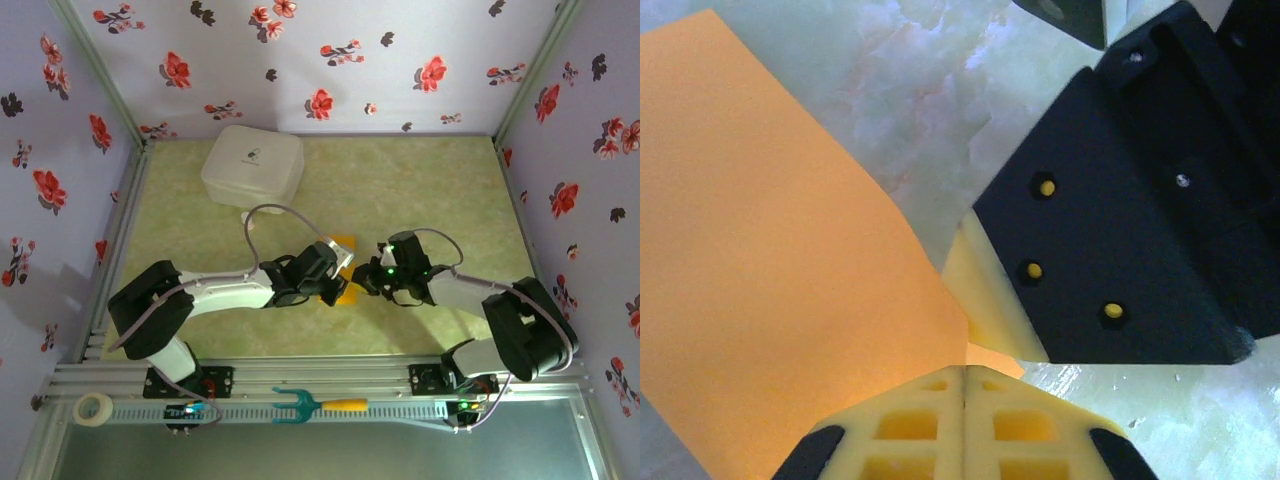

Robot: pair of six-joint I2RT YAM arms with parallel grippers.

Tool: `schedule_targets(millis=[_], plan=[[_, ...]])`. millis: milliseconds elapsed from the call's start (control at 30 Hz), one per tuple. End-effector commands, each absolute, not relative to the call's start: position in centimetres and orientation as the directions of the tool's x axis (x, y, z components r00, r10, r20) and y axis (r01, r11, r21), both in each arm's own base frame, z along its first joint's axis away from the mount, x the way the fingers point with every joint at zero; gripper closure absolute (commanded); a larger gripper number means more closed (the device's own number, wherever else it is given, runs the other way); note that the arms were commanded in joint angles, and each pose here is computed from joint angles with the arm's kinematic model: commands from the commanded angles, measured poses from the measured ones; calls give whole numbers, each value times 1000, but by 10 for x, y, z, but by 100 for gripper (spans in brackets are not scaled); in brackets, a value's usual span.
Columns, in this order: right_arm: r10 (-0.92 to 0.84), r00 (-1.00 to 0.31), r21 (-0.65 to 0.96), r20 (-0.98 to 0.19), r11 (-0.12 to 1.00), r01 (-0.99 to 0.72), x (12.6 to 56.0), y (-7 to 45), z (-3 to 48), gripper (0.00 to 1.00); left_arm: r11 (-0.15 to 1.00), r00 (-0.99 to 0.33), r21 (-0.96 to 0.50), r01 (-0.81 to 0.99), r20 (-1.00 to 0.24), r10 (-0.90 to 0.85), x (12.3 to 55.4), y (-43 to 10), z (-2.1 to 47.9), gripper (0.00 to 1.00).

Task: Fold a paper plane with a square sheet of paper (pick it up from the middle)
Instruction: Fold the triangle a second time at the center of the table.

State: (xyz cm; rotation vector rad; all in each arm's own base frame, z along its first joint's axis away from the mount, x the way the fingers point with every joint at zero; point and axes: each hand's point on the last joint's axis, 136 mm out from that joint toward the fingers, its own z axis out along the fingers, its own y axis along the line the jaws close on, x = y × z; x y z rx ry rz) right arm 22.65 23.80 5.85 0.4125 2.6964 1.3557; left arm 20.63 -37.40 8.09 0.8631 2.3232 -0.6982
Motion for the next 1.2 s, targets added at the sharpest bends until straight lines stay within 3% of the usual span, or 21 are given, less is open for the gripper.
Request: schedule_targets(millis=[0, 267, 600, 967, 1067, 1167], plan=[[278, -960, 827, 30, 532, 180, 232, 246, 69, 87, 655, -645, -282, 701, -643, 413, 206, -371, 81, 100], [286, -958, 824, 35, 534, 189, 234, 247, 65, 88, 660, -655, -283, 696, -627, 422, 208, -369, 72, 89], [290, -956, 814, 41, 545, 200, 233, 245, 61, 88, 665, -671, -289, 688, -603, 432, 208, -366, 62, 85], [297, -954, 808, 42, 552, 207, 234, 243, 59, 88, 662, -680, -303, 685, -592, 433, 209, -363, 59, 86], [297, -954, 806, 44, 554, 210, 233, 243, 59, 88, 656, -682, -311, 687, -589, 434, 207, -362, 58, 100], [296, -954, 790, 45, 573, 215, 229, 239, 56, 88, 659, -688, -318, 681, -588, 426, 209, -362, 59, 99]])
